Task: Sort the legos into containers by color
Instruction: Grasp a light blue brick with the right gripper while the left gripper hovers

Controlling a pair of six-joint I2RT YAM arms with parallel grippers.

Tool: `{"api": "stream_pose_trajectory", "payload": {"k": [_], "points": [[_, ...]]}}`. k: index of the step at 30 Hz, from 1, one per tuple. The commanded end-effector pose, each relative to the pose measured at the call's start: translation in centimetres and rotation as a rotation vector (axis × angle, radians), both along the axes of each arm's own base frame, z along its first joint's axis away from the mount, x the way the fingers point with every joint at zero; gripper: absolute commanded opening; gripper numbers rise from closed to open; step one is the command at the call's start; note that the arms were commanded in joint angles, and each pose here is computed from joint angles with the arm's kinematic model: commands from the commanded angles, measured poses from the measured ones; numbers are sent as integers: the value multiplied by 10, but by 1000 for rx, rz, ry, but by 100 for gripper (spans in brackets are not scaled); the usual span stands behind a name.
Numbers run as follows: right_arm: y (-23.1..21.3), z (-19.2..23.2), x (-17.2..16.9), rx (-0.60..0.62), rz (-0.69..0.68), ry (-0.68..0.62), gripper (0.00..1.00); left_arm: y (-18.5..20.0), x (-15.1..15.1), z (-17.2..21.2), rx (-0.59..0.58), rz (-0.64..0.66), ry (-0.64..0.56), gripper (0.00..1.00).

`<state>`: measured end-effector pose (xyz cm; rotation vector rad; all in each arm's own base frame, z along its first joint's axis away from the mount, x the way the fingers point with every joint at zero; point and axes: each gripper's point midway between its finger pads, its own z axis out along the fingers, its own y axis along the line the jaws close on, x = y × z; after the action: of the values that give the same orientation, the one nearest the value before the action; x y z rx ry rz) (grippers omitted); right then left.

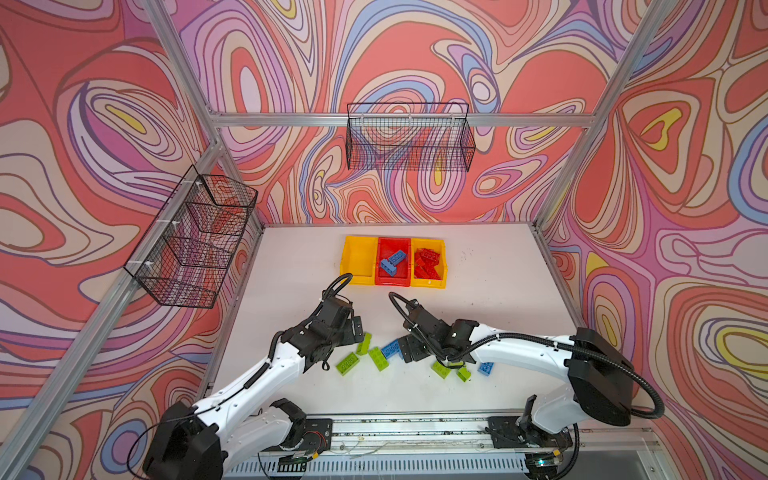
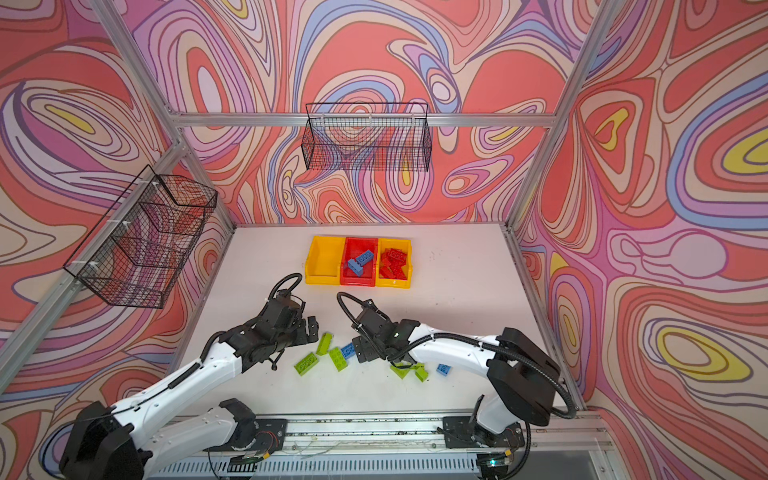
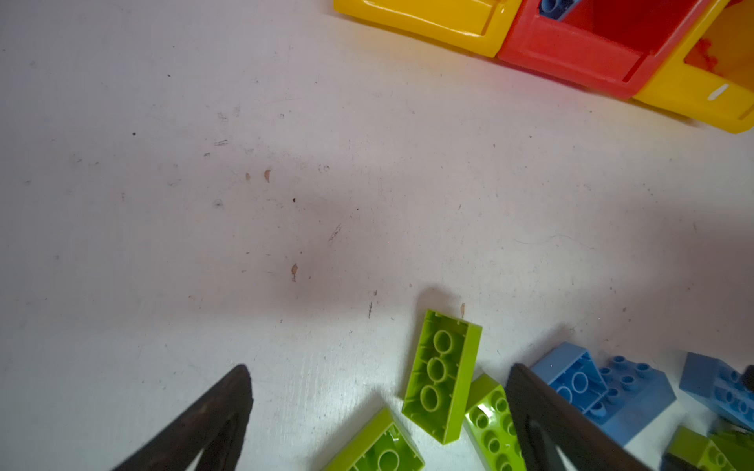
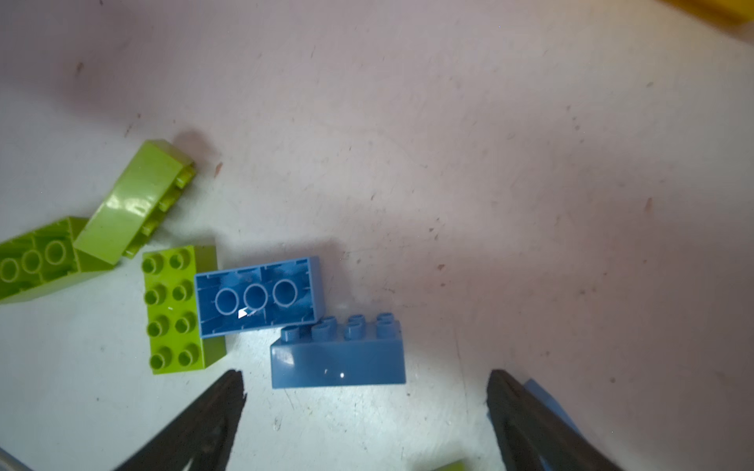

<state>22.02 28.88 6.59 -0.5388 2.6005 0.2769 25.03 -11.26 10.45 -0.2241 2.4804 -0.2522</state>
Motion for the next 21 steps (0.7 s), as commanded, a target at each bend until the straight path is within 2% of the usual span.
{"api": "stream_pose_trajectory", "payload": {"k": [1, 13, 15, 18, 21], "points": [[10, -1, -4, 14, -11, 19, 97, 13, -9, -1, 0, 49, -16, 100], [24, -18, -2, -12, 22, 30, 95, 15, -20, 5, -48, 37, -57, 100], [26, -20, -1, -15, 24, 28, 94, 21, -28, -9, -32, 42, -31, 100], [27, -24, 0, -22, 29, 31, 89, 22, -30, -8, -37, 49, -37, 100], [25, -29, 0, -39, 24, 34, 79, 23, -30, -9, -40, 53, -38, 100]]}}
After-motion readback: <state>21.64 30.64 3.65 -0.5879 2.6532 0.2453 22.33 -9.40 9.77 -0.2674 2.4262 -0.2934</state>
